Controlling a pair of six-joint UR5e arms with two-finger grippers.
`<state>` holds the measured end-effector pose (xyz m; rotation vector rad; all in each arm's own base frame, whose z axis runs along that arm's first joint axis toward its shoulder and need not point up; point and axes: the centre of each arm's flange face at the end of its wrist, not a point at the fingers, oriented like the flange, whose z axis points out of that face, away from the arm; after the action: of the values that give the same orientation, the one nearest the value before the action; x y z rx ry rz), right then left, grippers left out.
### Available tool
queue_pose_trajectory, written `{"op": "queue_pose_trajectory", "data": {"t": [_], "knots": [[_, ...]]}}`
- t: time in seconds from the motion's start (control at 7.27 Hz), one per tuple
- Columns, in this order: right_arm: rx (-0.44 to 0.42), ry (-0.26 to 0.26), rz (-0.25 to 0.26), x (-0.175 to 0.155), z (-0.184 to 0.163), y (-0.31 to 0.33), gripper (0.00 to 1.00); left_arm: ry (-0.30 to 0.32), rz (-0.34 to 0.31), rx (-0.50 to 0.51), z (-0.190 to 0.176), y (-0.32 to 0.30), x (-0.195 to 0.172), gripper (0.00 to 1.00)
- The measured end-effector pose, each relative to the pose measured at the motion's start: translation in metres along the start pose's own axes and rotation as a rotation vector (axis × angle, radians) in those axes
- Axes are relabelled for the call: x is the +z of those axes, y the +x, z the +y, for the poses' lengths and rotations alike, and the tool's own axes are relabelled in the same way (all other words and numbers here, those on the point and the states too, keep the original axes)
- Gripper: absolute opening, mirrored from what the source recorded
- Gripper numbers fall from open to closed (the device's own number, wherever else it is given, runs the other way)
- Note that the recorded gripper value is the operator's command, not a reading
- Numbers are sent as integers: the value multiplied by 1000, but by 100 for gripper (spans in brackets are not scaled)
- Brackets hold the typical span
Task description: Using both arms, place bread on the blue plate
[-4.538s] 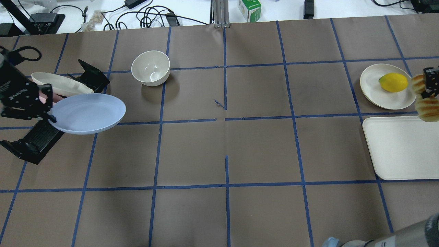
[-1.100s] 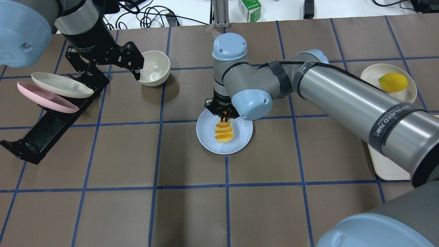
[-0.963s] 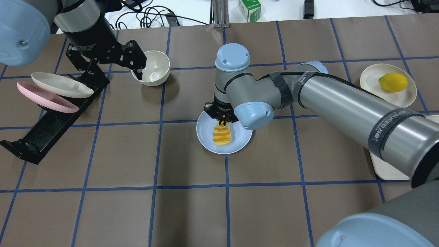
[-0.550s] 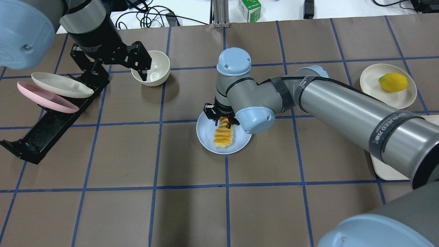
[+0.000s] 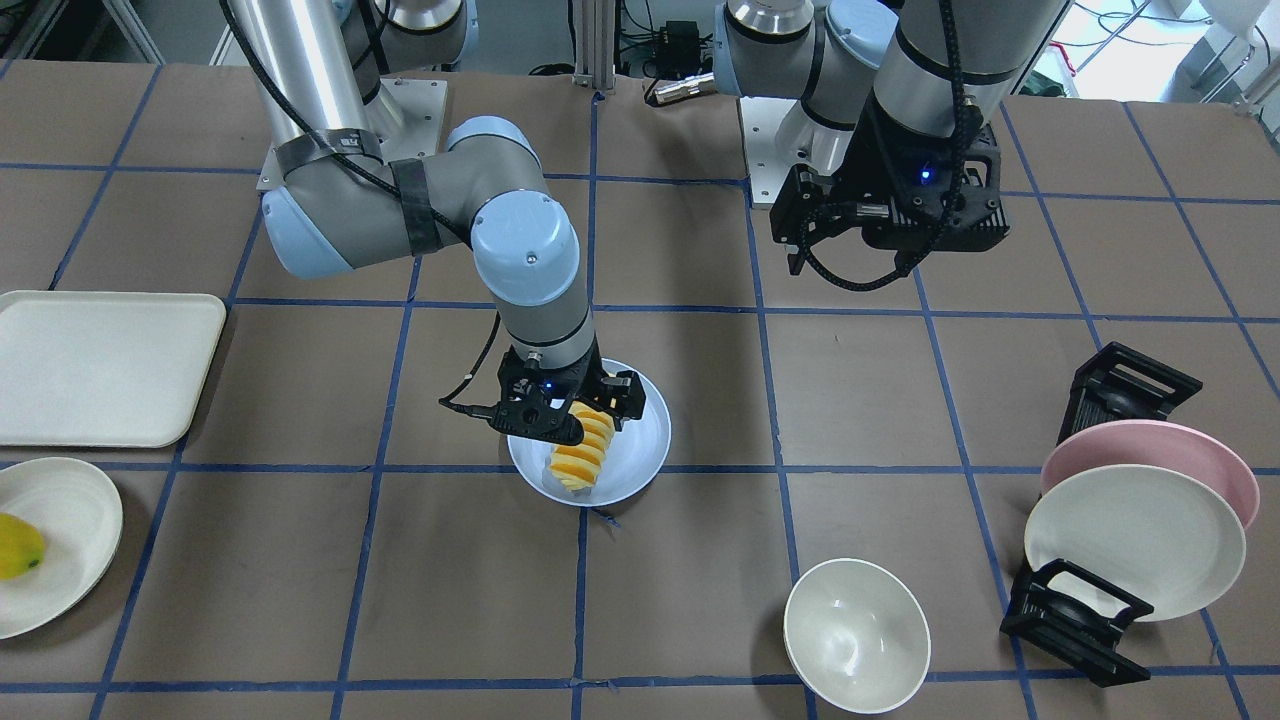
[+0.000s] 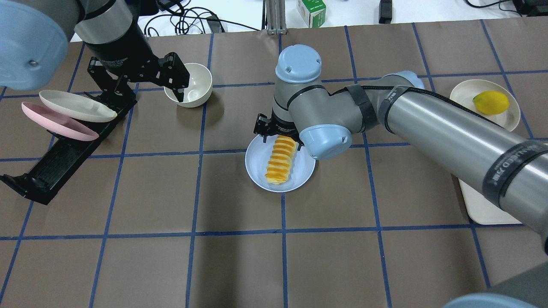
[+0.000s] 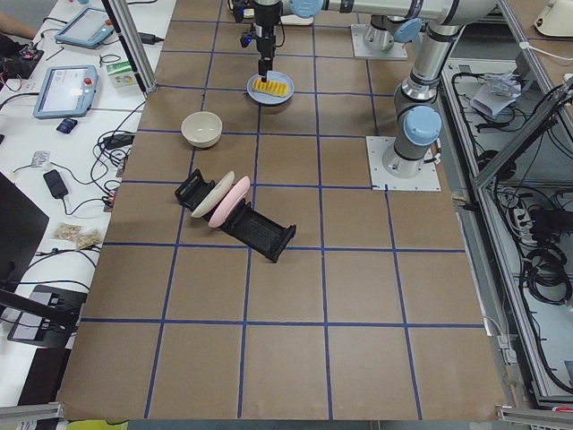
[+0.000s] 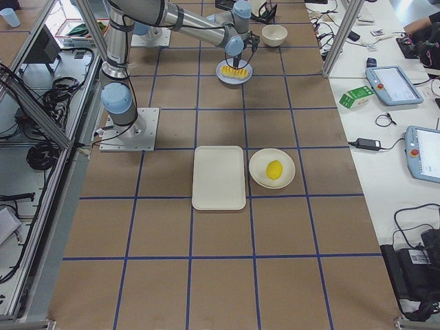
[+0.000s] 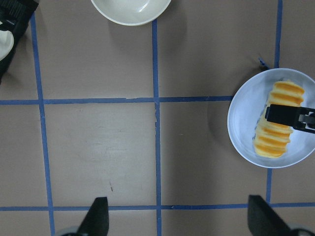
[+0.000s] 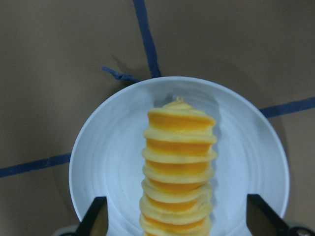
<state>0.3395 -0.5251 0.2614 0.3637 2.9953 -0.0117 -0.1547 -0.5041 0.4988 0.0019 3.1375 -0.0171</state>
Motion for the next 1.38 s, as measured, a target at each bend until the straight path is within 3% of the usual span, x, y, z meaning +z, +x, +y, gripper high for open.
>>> {"op": "queue_pose_trajectory", "data": {"t": [0.28,0.69,0.96,1.38], "knots": [[18,-10,31,-60,-25,35,100,13,1,-12,0,1,-2,100],[-38,-83,66,-169,-82,120,100,14,-5,-10,2,3,-3,100],[-97,-122,85,-199,-89,162,100,19,-26,-10,4,1,-6,100],[-98,-123,96,-220,-80,177,100,26,-34,-11,5,1,-8,100]]}}
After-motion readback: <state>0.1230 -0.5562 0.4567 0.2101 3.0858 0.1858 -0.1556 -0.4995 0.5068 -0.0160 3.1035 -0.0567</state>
